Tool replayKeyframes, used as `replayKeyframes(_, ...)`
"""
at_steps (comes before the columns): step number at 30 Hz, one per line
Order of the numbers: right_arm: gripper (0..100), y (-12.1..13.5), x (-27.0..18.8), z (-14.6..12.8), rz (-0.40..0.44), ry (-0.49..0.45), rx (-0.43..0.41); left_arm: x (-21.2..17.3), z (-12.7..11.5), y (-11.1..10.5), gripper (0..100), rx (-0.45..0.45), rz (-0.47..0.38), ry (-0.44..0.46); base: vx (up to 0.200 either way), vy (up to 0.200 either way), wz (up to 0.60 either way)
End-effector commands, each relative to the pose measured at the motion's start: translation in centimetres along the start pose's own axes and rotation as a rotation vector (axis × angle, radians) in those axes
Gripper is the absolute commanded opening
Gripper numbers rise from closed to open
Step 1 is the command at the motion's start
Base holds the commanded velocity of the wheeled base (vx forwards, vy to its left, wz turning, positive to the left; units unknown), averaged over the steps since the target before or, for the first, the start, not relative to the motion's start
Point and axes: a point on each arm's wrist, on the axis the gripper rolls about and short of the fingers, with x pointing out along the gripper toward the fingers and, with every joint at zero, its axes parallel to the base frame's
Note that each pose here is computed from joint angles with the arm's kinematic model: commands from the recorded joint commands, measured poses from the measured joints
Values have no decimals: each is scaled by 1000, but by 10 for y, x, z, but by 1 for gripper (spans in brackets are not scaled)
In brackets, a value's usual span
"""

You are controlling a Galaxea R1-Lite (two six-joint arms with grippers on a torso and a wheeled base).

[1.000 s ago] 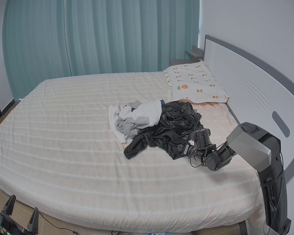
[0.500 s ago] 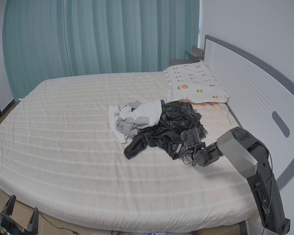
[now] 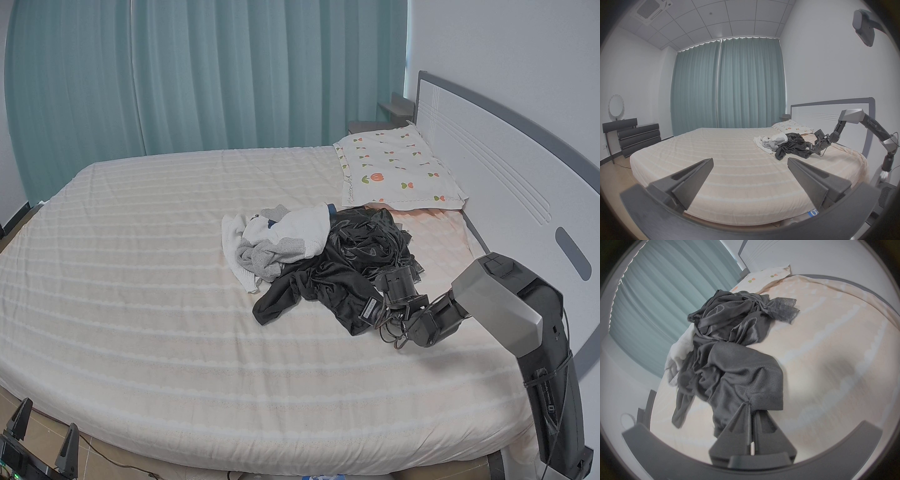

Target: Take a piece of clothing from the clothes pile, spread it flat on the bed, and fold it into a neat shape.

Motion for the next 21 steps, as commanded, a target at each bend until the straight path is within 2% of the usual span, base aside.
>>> replayKeyframes(1, 0, 0, -66, 13, 143, 37, -15, -1, 0, 0, 100, 4, -3, -25, 0, 0, 0)
replayKeyframes(2, 0, -5, -82, 11, 183, 36, -30, -10, 40, 1, 100, -48, -10, -146, 0, 0, 0)
replayKeyframes(3, 0, -8, -89, 9, 200, 34, -35, -13, 65, 1, 100, -92, -22, -177, 0, 0, 0)
replayKeyframes(4, 0, -10, -95, 8, 215, 29, -35, -9, 79, 1, 100, -125, -31, -151, 0, 0, 0)
replayKeyframes(5, 0, -13, -102, 6, 232, 24, -40, 0, 83, 1, 100, -121, -35, -87, 0, 0, 0)
replayKeyframes(6, 0, -13, -102, 6, 232, 24, -40, 0, 83, 1, 100, -121, -35, -87, 0, 0, 0)
replayKeyframes(7, 0, -16, -113, 5, 260, 12, -41, 17, 84, 1, 100, -58, -51, 15, 0, 0, 0)
replayKeyframes(8, 0, -18, -119, 4, 272, 11, -39, 27, 83, 0, 100, -27, -69, 77, 0, 0, 0)
replayKeyframes(10, 0, -24, -130, 3, 286, 18, -33, 49, 84, -1, 100, -9, -89, 188, 0, 0, 0)
replayKeyframes(12, 0, -30, -142, 1, 294, 26, -31, 72, 89, -2, 100, -9, -108, 229, 0, 0, 0)
replayKeyframes(15, 0, -37, -158, -3, 304, 20, -32, 117, 83, -11, 100, -33, -185, 329, 0, 0, 0)
replayKeyframes(17, 0, -39, -165, -5, 314, 13, -31, 143, 75, -24, 100, -90, -239, 403, 0, 0, 0)
replayKeyframes(19, 0, -40, -167, -6, 315, 14, -32, 155, 71, -31, 100, -118, -257, 438, 0, 0, 0)
replayKeyframes(20, 0, -41, -167, -9, 314, 17, -32, 178, 58, -45, 100, -152, -267, 518, 0, 0, 0)
replayKeyframes(21, 0, -42, -166, -10, 310, 18, -30, 191, 51, -53, 100, -161, -270, 550, 0, 0, 0)
